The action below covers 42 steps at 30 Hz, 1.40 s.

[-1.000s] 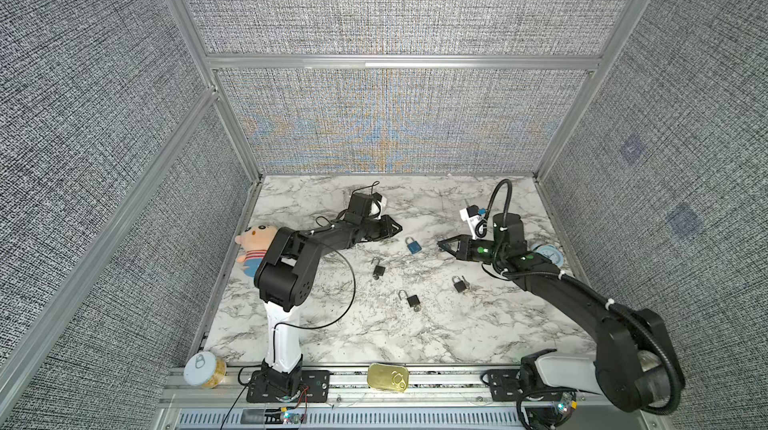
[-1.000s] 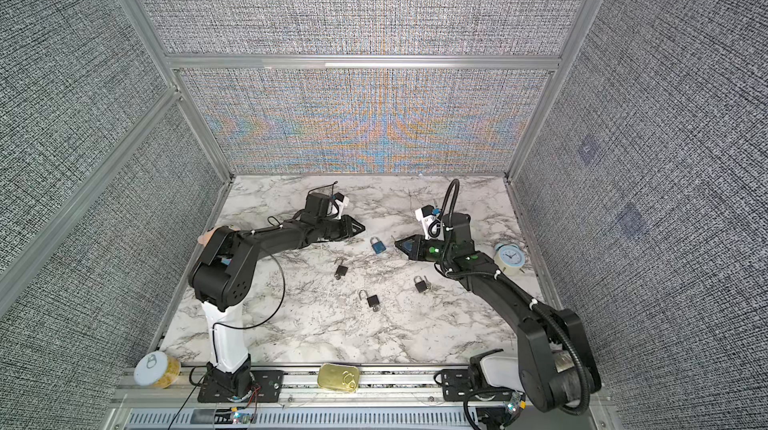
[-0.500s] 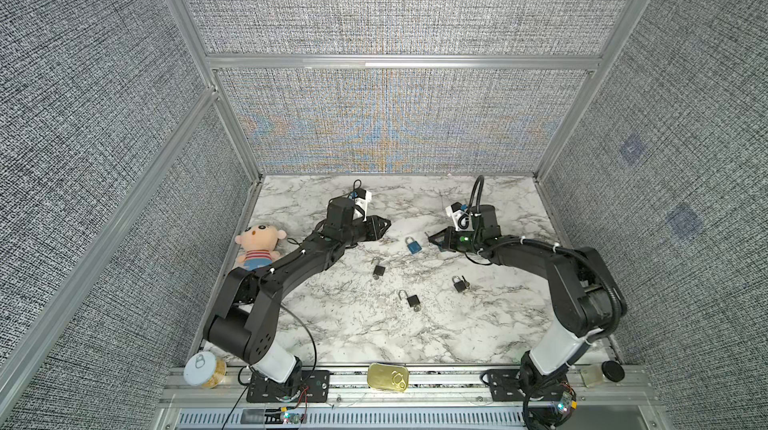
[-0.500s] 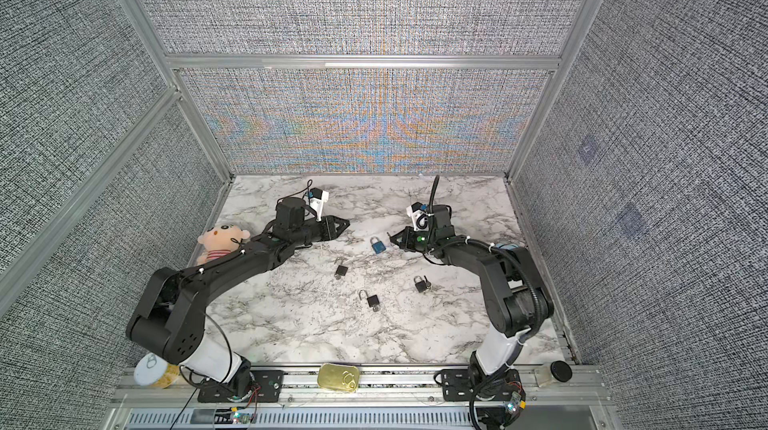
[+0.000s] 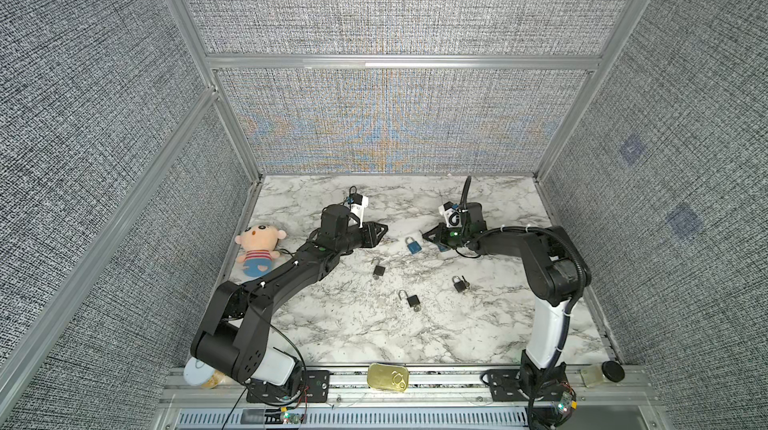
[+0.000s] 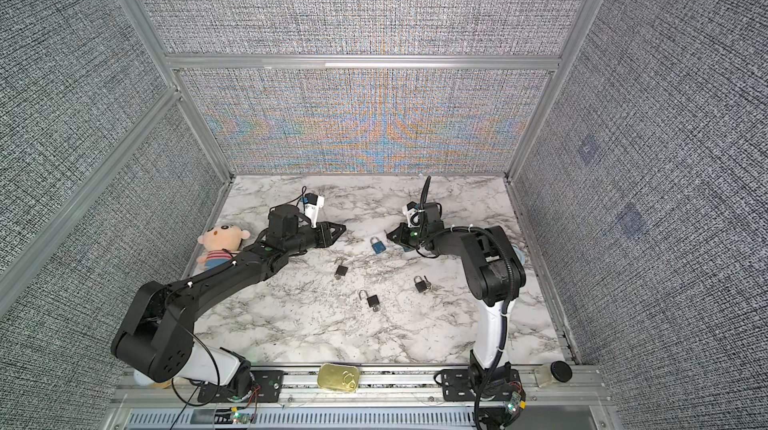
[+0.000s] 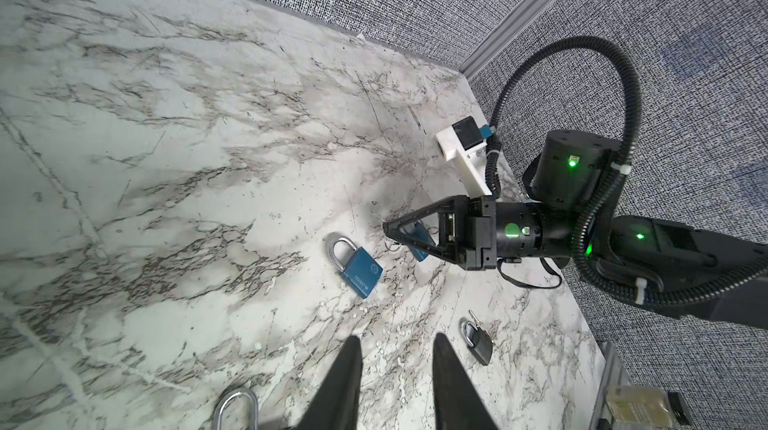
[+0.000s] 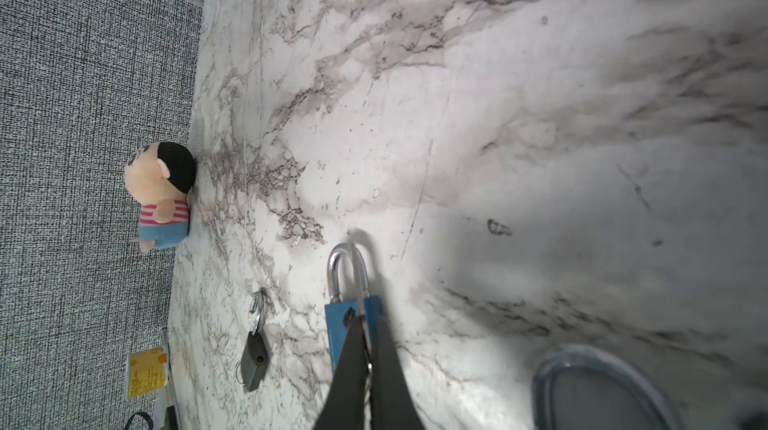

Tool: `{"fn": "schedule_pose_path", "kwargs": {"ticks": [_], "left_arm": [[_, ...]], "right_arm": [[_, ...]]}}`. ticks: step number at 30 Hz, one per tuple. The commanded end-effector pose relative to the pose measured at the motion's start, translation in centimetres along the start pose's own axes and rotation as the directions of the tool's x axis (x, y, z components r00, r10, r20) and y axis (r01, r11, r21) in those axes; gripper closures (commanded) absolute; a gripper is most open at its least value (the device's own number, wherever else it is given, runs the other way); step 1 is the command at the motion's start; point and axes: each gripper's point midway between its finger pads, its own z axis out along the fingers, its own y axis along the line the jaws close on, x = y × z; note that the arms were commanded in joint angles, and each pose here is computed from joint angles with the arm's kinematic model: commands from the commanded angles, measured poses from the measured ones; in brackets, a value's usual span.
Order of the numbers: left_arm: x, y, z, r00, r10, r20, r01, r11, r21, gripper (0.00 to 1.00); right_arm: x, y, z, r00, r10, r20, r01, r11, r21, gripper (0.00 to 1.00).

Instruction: Lock with the key

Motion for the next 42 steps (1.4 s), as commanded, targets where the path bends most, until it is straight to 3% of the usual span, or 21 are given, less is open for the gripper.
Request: {"fn": "schedule_pose_path", "kwargs": {"ticks": [1, 9, 17, 42], "left_arm": [[-0.3, -0.2, 0.3, 1.000, 0.021, 0.005, -0.021, 1.000, 0.018, 0.68], [0.1, 0.1, 0.8, 1.000, 0.021, -0.012, -0.021, 1.000, 0.018, 0.68], [0.3, 0.2, 1.0, 1.000, 0.020, -0.020, -0.019, 1.000, 0.021, 0.68], [0.0, -0.2, -0.7, 0.999, 0.035, 0.008, -0.035, 0.999, -0.006, 0.68]], "right_arm": [[-0.3, -0.1, 0.4, 1.000, 0.007, 0.008, -0.007, 1.000, -0.005, 1.00], [0.4, -0.9, 1.2, 0.999, 0.034, -0.015, -0.034, 0.999, 0.001, 0.99], [0.8, -0.8, 1.1, 0.999, 0.039, -0.021, -0.038, 0.999, 0.003, 0.87], [2.1, 2.7, -2.3, 1.000, -0.012, 0.021, 0.011, 1.000, 0.026, 0.81]]}}
